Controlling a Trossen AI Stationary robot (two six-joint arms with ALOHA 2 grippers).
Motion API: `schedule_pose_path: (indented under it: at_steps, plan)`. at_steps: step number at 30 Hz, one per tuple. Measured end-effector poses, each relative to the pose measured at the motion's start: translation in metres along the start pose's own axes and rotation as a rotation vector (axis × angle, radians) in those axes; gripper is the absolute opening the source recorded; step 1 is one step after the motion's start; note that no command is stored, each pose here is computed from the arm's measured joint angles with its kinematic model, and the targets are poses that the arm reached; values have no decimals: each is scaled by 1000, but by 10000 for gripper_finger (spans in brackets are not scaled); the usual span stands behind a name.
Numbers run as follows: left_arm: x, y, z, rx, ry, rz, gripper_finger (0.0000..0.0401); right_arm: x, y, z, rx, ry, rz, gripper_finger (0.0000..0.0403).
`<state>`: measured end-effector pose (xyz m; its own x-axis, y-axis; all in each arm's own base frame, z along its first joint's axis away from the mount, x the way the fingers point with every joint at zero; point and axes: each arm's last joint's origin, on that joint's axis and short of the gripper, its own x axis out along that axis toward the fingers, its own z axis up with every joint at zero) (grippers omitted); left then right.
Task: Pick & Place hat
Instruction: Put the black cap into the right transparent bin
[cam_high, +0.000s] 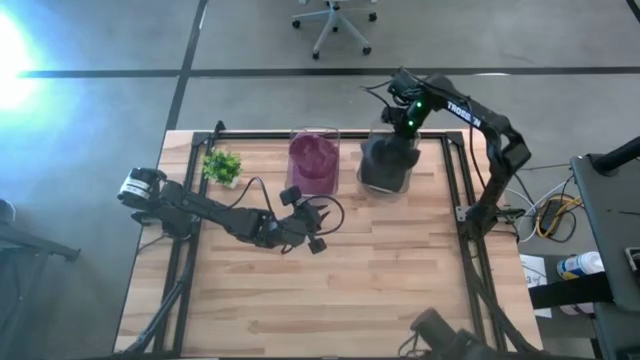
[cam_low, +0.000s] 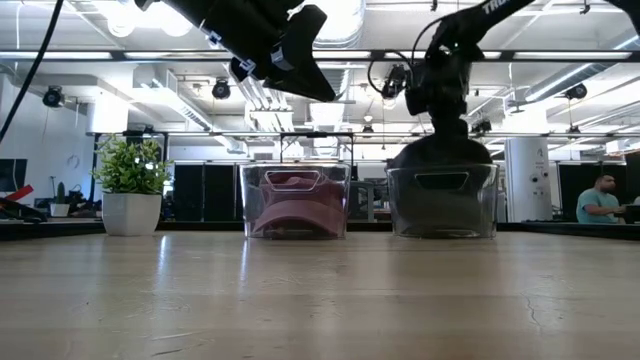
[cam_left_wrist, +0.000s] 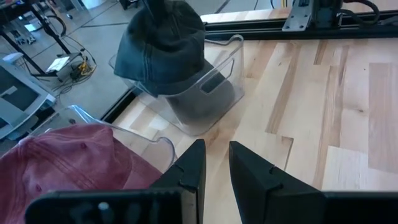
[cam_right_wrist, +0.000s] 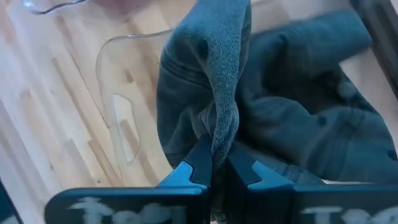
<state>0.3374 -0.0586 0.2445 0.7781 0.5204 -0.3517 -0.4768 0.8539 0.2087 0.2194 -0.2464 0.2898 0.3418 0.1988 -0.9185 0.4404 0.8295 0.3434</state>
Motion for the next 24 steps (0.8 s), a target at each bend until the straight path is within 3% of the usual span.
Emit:
schedule_pose_path:
  at_steps: [5, 10, 20, 24]
  plan:
    - [0, 0, 0, 5, 0, 1, 65, -2, -13, -2, 84, -1, -11, 8]
    - [6, 8, 7, 84, -6, 33, 65, -2, -14, 0, 107, -29, -14, 21]
    - [28, 53, 65, 35, -92, 121, 65, -2, -14, 3, 102, -57, -39, 168]
    - [53, 95, 86, -122, -129, 68, 65, -11, -10, 2, 60, -99, -68, 220]
